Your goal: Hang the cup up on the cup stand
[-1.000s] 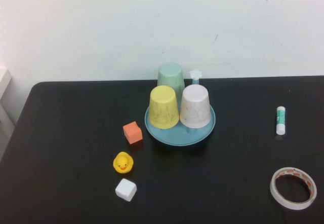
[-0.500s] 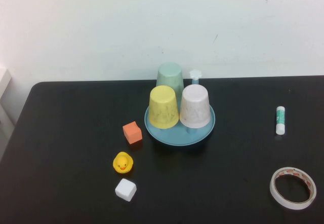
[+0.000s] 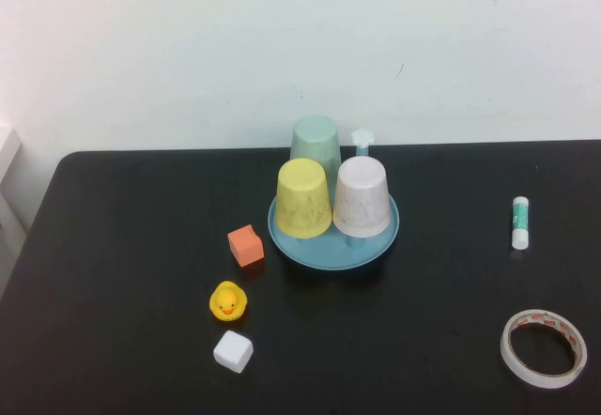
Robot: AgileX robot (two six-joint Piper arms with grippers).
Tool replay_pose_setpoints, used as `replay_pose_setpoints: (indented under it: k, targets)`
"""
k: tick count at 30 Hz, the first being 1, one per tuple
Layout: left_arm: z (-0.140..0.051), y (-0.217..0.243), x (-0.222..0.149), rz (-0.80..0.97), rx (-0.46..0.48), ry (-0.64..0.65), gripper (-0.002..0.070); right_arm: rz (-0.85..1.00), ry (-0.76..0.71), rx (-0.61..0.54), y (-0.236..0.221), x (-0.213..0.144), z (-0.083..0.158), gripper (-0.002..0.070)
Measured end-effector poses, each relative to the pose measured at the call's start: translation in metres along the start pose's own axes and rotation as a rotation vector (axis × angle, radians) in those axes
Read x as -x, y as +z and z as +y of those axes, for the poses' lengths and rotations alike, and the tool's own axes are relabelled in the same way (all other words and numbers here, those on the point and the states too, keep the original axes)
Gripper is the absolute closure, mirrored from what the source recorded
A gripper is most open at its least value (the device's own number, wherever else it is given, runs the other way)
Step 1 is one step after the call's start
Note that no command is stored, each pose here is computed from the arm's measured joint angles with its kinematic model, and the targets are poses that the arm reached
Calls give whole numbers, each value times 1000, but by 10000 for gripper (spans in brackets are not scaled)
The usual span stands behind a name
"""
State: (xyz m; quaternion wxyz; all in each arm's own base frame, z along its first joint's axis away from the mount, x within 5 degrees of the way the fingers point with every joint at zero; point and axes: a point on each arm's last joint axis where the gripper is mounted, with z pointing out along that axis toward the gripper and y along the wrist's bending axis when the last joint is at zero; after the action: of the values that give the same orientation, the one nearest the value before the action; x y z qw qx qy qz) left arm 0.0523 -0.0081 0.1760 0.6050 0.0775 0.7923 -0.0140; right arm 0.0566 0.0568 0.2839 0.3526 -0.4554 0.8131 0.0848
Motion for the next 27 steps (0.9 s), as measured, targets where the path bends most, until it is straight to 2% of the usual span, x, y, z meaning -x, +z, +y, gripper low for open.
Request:
replay_pose_setpoints:
  k: [15, 18, 21, 27]
  targets:
    - [0, 0, 0, 0, 1, 12, 676, 0, -2, 1, 0, 0, 0, 678]
    - [0, 0, 0, 0, 1, 12, 676, -14, -27, -29, -3, -2, -2, 678]
    - [0, 0, 0, 0, 1, 12, 676, -123, 17, -119, -7, -8, -9, 678]
    - [0, 0, 0, -1, 1, 12, 676, -359, 162, -422, 5, -35, -20, 678]
